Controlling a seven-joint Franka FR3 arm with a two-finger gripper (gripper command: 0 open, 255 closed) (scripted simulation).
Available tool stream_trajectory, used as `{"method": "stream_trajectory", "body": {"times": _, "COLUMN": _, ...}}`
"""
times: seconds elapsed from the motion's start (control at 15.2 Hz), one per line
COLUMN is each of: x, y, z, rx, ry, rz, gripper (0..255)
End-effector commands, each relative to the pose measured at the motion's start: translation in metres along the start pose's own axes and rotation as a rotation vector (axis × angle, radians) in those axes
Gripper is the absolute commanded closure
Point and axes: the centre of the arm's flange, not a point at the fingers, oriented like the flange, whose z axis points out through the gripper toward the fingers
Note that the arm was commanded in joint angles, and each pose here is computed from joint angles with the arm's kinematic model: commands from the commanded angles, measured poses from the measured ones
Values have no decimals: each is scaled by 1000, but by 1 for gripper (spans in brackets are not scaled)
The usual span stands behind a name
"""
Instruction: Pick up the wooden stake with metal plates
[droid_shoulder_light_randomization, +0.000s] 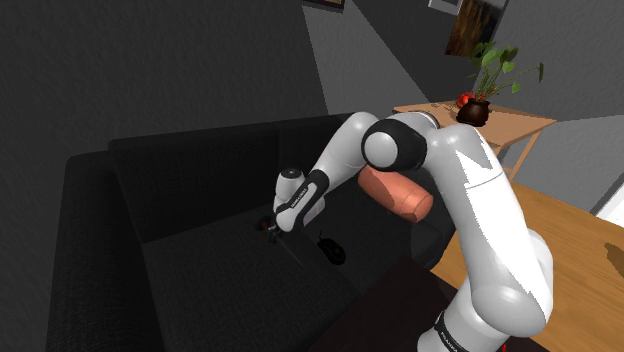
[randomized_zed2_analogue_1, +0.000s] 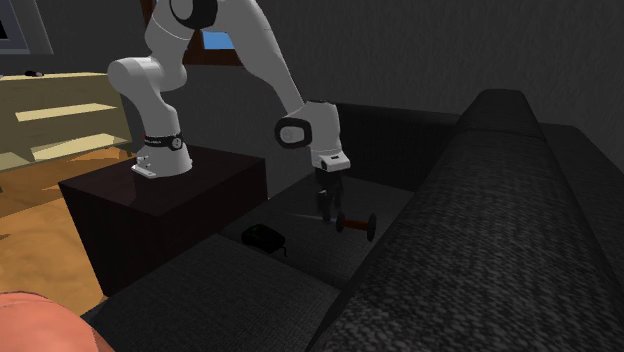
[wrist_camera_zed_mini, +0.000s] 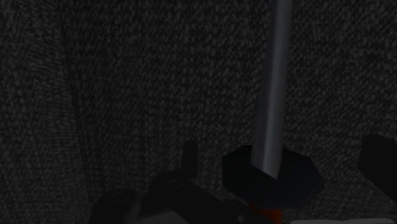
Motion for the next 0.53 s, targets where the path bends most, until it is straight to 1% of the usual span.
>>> {"method": "stream_trajectory", "body": {"times": 0.0, "x": -1, "y": 0, "z": 11, "rx": 0, "ry": 1, "rz": 0, "gripper": 0}}
{"method": "stream_trajectory", "body": {"times": 0.13, "x": -3, "y": 0, "z": 25, "rx": 0, "ry": 1, "rz": 0, "gripper": 0}}
{"method": "stream_trajectory", "body": {"times": 0.26, "x": -3, "y": 0, "z": 25, "rx": 0, "ry": 1, "rz": 0, "gripper": 0}}
{"method": "stream_trajectory", "body": {"times": 0.33, "x": -3, "y": 0, "z": 25, "rx": 0, "ry": 1, "rz": 0, "gripper": 255}}
{"method": "stream_trajectory", "body": {"times": 0.46, "x": -3, "y": 0, "z": 25, "rx": 0, "ry": 1, "rz": 0, "gripper": 255}}
